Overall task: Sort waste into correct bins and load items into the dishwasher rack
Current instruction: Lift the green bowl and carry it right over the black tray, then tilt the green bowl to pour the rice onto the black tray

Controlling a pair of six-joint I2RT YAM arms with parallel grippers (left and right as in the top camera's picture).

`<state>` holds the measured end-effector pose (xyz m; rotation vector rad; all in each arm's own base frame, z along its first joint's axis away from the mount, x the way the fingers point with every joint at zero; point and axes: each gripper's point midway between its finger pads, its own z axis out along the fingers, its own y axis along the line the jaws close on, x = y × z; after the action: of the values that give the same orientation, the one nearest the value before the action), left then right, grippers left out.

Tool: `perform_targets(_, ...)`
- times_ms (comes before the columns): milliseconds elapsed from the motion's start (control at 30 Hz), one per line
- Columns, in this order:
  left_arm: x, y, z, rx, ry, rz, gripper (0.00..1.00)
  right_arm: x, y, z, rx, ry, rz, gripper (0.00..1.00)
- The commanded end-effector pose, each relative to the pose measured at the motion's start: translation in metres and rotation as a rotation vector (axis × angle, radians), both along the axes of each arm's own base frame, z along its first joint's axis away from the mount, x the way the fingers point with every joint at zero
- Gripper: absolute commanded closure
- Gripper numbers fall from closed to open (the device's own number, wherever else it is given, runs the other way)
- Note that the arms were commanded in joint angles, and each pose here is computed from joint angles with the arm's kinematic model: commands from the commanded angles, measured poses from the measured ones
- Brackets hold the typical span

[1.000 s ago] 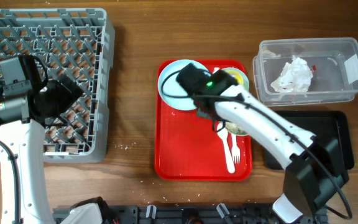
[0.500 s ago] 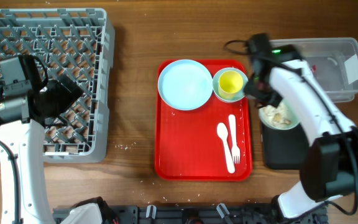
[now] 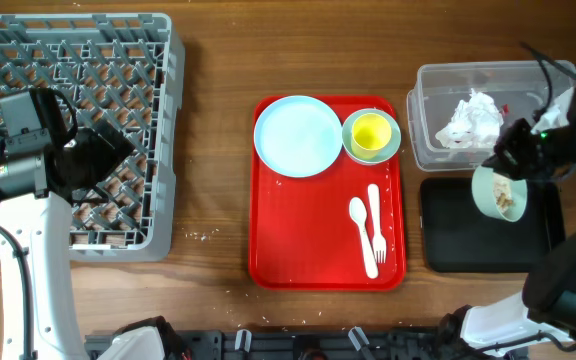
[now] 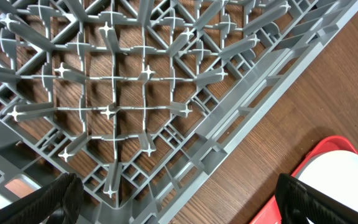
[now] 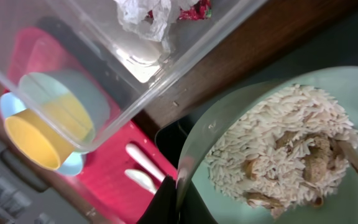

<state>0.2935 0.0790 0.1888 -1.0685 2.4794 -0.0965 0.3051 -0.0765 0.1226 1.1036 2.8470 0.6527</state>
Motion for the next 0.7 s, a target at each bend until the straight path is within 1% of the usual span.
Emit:
perform_targets(0, 0.002, 0.003, 0.002, 0.003, -0.004, 0.006, 0.0, -0.005, -0.001, 0.012, 0.081, -0.071, -0.006, 0.96)
perform_targets(100, 0.002, 0.003, 0.002, 0.003, -0.004, 0.005, 0.0, -0.007, 0.005, 0.024, 0.205, -0.149, 0.008, 0.96)
perform_targets(167, 0.002, 0.003, 0.002, 0.003, -0.004, 0.005, 0.0, -0.013, 0.004, 0.03, 0.252, -0.158, -0.013, 0.96)
perform_targets(300, 0.002, 0.003, 0.002, 0.003, -0.004, 0.006, 0.0, -0.026, -0.001, 0.031, 0.315, -0.176, -0.033, 0.96)
perform_targets(400, 0.002, 0.003, 0.002, 0.003, -0.004, 0.005, 0.0, -0.033, -0.006, 0.016, 0.326, -0.168, -0.07, 0.96)
perform_targets(500, 0.002, 0.003, 0.002, 0.003, -0.004, 0.005, 0.0, -0.037, -0.002, 0.007, 0.373, -0.191, -0.089, 0.96)
perform_targets(667, 0.002, 0.003, 0.002, 0.003, -0.004, 0.005, 0.0, -0.038, 0.007, 0.018, 0.46, -0.262, -0.082, 0.96)
